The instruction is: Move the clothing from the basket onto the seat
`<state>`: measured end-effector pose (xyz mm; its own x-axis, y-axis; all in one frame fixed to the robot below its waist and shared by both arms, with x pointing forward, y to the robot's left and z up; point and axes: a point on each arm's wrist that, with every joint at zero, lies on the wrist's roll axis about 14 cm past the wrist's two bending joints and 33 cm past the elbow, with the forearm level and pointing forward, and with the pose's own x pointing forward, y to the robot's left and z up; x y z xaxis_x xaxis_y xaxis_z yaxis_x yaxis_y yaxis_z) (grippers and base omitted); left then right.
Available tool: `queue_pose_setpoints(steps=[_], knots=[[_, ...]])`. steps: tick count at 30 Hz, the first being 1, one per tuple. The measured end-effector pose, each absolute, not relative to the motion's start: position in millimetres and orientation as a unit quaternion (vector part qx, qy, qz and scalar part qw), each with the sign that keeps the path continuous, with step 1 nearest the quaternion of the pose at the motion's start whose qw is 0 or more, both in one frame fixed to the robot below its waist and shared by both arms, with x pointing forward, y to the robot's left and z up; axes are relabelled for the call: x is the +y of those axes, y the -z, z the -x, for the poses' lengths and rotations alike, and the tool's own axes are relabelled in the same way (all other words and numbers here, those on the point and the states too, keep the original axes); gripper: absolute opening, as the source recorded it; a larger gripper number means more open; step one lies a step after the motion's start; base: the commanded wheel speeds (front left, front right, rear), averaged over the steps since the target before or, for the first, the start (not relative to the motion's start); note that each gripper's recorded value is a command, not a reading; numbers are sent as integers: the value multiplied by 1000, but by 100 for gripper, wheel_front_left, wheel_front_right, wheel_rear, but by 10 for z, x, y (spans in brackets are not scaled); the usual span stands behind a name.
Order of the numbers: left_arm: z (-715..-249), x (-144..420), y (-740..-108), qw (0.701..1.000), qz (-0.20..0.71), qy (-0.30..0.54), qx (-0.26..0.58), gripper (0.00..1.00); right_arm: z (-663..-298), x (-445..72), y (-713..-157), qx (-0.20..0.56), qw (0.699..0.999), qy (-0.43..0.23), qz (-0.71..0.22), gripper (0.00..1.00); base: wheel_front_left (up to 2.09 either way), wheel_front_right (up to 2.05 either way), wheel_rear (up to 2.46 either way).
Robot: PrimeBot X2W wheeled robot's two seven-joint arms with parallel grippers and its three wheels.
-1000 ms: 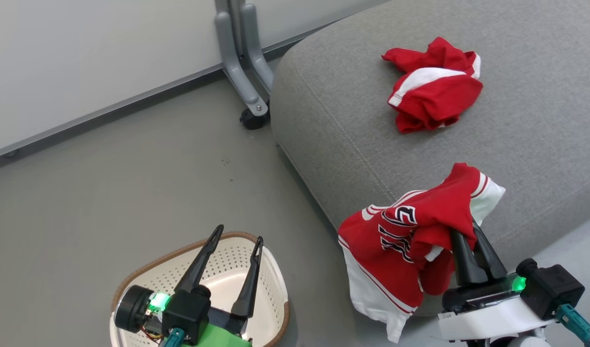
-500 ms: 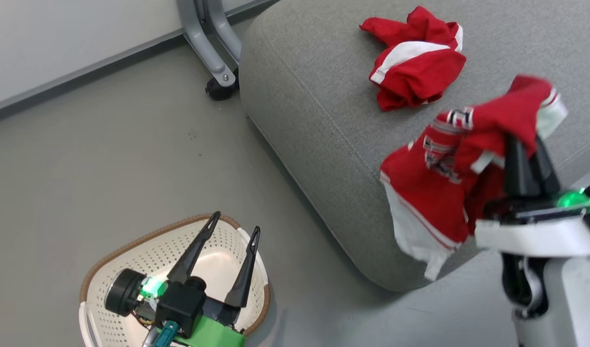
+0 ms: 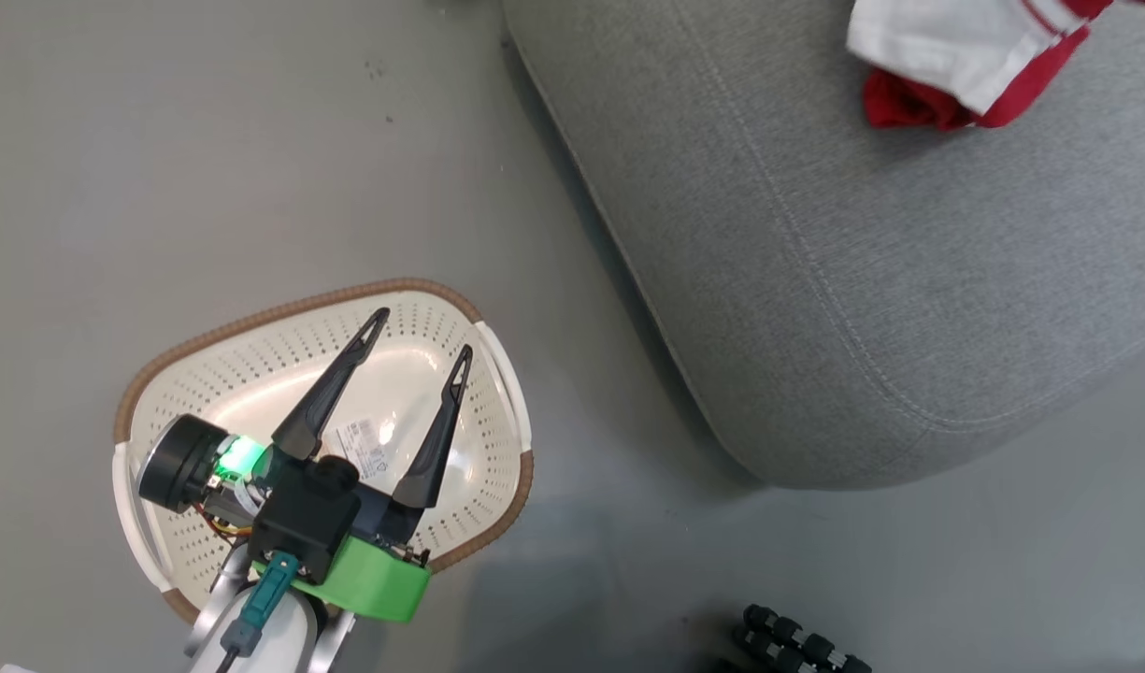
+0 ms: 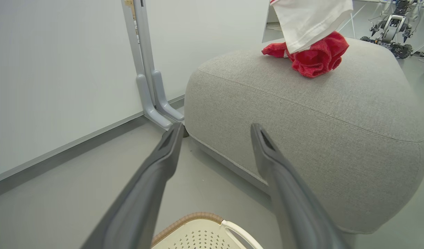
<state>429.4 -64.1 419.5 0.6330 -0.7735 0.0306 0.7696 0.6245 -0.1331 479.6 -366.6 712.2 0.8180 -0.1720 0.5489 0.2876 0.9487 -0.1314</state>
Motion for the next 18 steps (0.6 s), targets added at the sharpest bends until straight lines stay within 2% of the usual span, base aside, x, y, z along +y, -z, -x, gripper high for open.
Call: queue_pose_setpoints(steps=[3, 9, 16, 18], knots=[[-4344, -588, -3996, 903, 72, 423, 34, 100, -5074, -3821, -7034, -260, 950, 133, 112, 0, 0, 0, 0], [-4411, -479, -3647, 908, 82, 406, 69, 100, -5346, -4236, -6125, -142, 968, 177, 108, 0, 0, 0, 0], [-4345, -405, -3355, 906, 85, 401, 107, 100, -4992, -4473, -4734, 24, 969, 239, 54, 0, 0, 0, 0], [-4332, -423, -3358, 904, 86, 404, 107, 100, -4920, -4452, -4600, 39, 968, 244, 42, 0, 0, 0, 0]])
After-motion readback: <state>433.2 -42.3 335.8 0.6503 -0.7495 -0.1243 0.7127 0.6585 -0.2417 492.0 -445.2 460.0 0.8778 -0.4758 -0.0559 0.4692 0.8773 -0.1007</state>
